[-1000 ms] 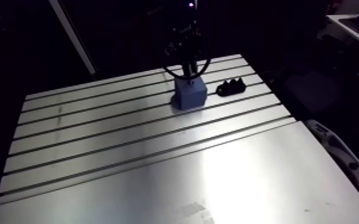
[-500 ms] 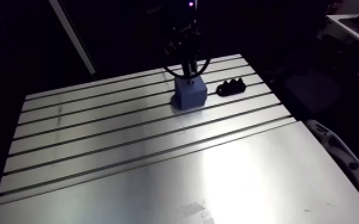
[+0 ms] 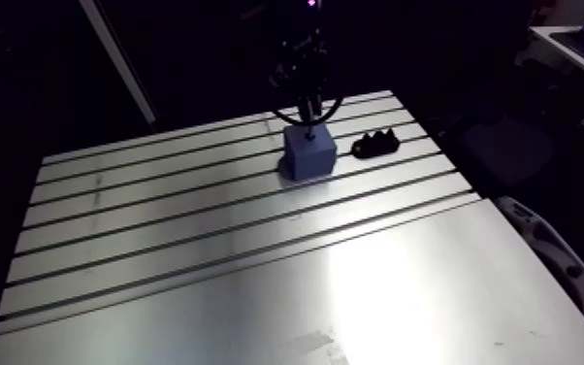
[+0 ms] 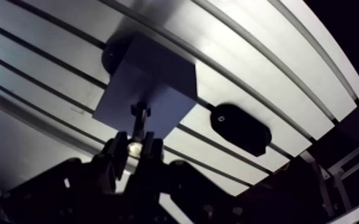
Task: Pick up the M10 bolt and insert it into the hex recess until seated.
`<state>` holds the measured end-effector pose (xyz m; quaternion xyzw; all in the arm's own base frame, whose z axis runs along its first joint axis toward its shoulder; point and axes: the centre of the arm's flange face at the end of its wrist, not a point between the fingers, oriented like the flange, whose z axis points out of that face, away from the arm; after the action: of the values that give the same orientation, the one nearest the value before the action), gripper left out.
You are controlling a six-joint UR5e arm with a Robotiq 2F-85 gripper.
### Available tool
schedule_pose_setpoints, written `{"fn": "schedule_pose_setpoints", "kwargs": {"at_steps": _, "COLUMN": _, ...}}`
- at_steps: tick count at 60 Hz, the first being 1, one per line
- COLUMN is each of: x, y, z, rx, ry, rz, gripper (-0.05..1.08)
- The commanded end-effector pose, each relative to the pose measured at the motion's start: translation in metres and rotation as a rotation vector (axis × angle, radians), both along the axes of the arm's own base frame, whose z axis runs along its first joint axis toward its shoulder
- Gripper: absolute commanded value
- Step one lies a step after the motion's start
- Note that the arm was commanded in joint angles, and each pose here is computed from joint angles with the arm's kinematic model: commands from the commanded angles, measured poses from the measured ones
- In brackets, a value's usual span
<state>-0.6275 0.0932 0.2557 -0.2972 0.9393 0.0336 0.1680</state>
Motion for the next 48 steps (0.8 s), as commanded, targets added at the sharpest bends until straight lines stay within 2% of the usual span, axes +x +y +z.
{"fn": "schedule_pose_setpoints", "kwargs": {"at_steps": 1, "x": 0.0026, "y": 0.0001, "z": -0.0029, "rx": 0.0, "ry": -0.007, "rz": 0.0, "gripper": 1.02}}
{"fn": "schedule_pose_setpoints", "kwargs": {"at_steps": 48, "x": 0.0003, "y": -0.0001, "z": -0.0039, "rx": 0.005, "ry": 0.001, "rz": -0.007, "gripper": 1.02}}
